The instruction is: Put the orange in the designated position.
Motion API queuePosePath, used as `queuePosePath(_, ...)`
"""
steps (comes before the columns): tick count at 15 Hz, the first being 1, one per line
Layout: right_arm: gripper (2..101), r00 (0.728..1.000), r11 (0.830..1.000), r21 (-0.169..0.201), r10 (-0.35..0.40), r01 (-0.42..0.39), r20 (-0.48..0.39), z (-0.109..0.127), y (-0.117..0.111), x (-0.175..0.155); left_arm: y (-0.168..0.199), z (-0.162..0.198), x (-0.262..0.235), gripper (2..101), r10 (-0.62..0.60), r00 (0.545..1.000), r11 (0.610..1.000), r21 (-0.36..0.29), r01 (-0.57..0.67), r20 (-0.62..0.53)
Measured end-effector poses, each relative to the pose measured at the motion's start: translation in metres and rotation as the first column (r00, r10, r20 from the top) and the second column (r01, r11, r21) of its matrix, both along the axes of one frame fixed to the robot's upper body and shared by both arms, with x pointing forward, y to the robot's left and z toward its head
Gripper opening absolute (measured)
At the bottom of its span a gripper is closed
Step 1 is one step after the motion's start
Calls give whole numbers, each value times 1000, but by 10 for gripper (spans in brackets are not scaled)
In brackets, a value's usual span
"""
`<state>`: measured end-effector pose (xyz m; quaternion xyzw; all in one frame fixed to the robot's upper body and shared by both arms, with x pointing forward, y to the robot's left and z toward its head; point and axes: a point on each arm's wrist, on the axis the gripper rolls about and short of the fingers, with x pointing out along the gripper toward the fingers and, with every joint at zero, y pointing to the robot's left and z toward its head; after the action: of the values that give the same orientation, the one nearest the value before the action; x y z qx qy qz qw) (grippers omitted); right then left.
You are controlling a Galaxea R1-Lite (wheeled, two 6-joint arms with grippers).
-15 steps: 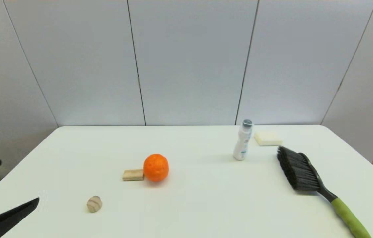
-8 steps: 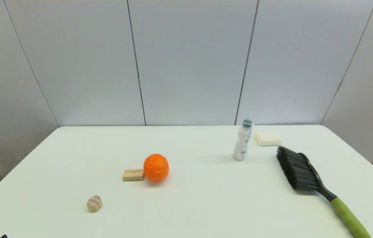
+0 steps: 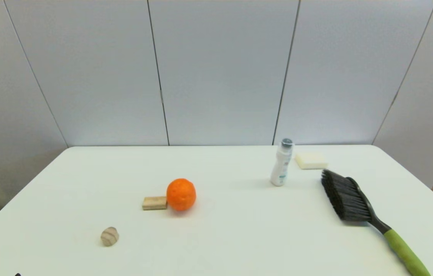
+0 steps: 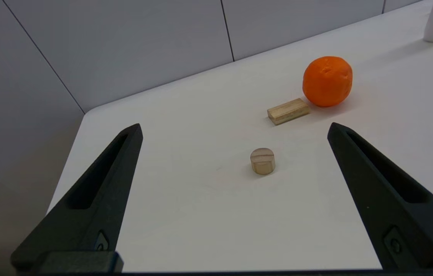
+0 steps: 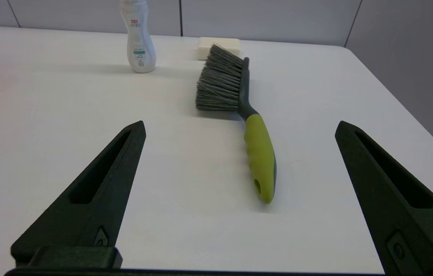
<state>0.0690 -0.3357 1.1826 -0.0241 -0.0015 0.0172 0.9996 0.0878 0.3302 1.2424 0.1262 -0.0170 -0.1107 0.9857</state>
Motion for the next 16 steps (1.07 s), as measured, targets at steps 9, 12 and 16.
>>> queuePosePath(9,980,1000,1000,0,0,0,0,0,0,0,1,-47,-12,978,119,993,992,-38,-119,6)
queuePosePath(12,980,1000,1000,0,0,0,0,0,0,0,2,-59,-17,978,161,986,984,-73,-163,-39)
queuePosePath(16,980,1000,1000,0,0,0,0,0,0,0,2,-59,-19,978,162,986,975,-148,-167,-40)
